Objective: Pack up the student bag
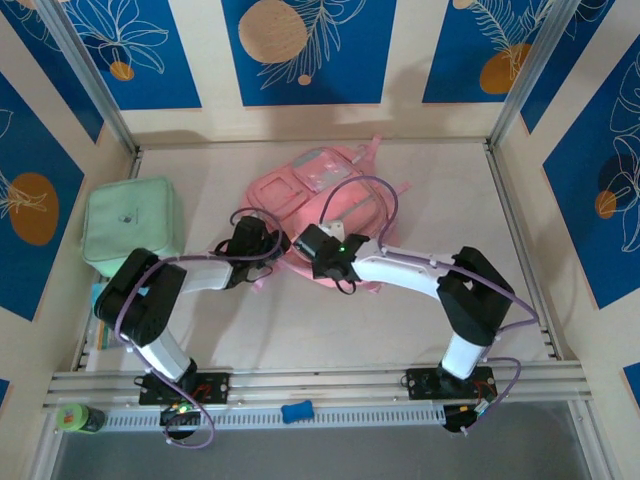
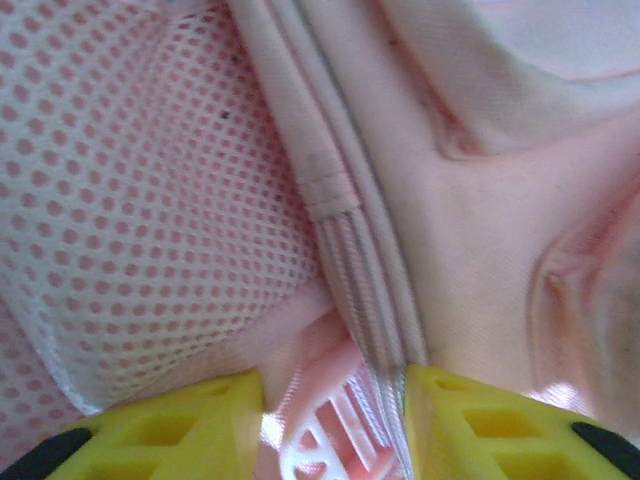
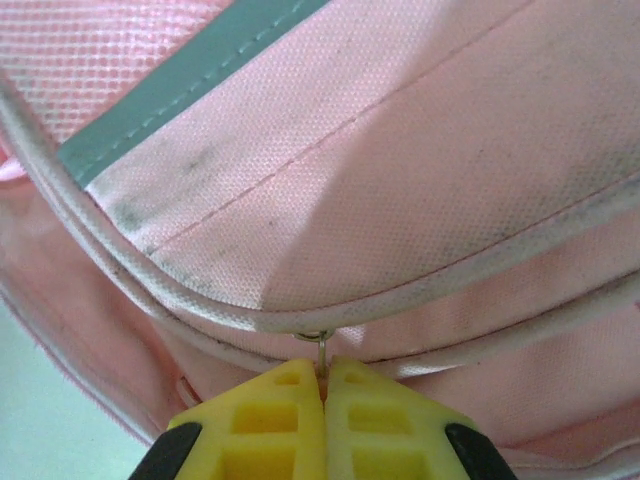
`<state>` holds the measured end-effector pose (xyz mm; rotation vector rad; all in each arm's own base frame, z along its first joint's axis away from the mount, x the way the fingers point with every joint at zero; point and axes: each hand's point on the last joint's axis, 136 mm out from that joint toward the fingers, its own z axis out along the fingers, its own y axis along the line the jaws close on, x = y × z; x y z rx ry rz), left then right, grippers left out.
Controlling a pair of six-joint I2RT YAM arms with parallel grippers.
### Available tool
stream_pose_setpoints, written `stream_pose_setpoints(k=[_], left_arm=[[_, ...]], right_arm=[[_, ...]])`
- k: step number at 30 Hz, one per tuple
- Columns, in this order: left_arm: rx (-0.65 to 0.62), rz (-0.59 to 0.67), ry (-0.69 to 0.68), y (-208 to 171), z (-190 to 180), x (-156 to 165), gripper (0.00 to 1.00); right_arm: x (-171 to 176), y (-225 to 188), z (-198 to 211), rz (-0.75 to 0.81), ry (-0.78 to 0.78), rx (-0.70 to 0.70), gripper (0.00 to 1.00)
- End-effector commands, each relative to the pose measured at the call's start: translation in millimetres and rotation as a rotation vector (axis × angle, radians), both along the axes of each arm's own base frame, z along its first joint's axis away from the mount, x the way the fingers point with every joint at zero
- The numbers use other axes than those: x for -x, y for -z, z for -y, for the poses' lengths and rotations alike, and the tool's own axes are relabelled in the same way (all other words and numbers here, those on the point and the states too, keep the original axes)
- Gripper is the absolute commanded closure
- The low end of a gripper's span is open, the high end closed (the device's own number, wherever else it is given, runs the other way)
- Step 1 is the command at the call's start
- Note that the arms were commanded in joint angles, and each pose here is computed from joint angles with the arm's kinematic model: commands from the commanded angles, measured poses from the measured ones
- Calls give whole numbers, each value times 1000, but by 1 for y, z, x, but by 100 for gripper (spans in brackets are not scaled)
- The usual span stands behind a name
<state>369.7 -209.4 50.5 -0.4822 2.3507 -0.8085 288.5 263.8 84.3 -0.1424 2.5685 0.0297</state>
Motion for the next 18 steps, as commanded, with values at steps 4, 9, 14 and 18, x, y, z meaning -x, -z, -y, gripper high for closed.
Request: stream_pose_setpoints(k=[4,9,14,18], left_arm=[[-40,30,47,-6,-9,-8,59],[69,17,70,-49,13,10,53],[126,-8,38,-67,45,43,49],[214,-37,-24,-65,52,46,47]], right_arm=[[7,-9,0,12,-205,-17,100],[15,-9,-13,-25,-205,-135,100],[13,-5,-14,-38,-181,-174,100],[12,-8,-12,-20,-169,-177,100]])
